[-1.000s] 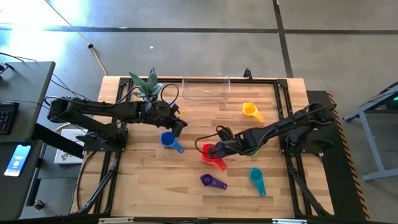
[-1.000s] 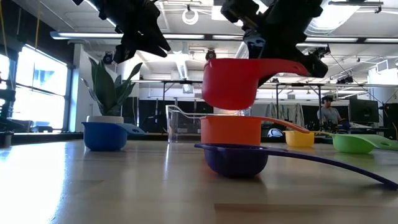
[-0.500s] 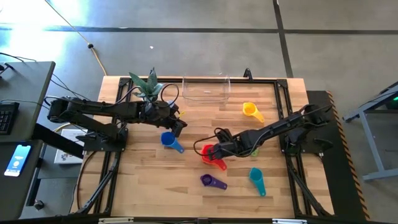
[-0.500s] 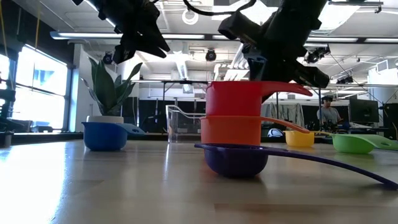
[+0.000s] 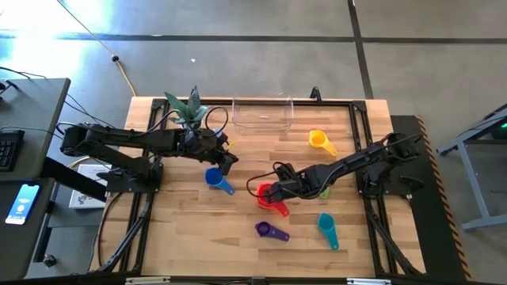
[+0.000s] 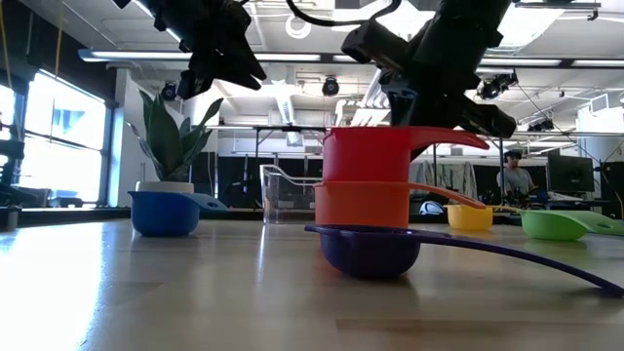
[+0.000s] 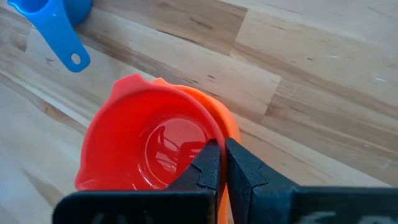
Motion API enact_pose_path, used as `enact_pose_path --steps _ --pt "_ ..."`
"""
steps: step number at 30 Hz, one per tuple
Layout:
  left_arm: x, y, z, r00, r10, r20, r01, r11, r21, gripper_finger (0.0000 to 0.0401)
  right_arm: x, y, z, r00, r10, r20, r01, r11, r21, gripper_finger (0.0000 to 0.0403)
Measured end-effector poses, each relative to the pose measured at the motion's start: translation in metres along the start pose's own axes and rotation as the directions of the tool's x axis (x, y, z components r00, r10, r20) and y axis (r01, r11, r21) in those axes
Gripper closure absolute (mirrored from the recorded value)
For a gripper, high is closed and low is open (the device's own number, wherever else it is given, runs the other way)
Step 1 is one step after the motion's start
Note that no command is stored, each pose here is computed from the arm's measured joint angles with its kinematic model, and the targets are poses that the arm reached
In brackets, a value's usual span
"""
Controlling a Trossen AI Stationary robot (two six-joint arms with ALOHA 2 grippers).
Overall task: Nest measuring cups in basket
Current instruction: Stack the red measuring cup on top of the orange measuring cup
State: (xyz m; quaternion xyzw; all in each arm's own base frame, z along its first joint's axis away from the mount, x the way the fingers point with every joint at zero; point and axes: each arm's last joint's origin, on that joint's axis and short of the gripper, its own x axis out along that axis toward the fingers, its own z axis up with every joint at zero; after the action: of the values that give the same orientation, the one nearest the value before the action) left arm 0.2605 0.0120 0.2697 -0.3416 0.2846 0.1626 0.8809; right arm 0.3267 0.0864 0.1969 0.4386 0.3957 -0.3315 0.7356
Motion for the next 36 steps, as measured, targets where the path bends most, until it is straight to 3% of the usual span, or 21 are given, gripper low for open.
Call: enact_pose_path --steps 12,17,28,36 --pt "0.000 0.000 0.000 1.000 0.000 0.000 0.000 1.000 0.001 0.0341 0.000 0.000 0.001 1.000 -0.001 0.011 0.001 1.000 0.000 0.0319" --pt "0.000 -0.001 -0.001 1.000 -0.020 -0.020 0.021 0.999 0.034 0.0341 -0.003 0.005 0.001 0.999 0.041 -0.031 -0.041 0.999 0.010 0.0316" --pt "0.000 0.001 -0.003 0.999 -0.004 -0.042 0.005 0.999 0.046 0.0341 -0.040 0.046 -0.009 0.974 0.218 -0.053 -0.221 0.974 -0.057 0.0316" --pt "0.000 0.001 -0.003 0.999 -0.003 -0.042 0.005 0.999 0.046 0.0341 -0.029 0.051 -0.039 0.966 0.213 -0.144 -0.219 0.975 -0.026 0.0316"
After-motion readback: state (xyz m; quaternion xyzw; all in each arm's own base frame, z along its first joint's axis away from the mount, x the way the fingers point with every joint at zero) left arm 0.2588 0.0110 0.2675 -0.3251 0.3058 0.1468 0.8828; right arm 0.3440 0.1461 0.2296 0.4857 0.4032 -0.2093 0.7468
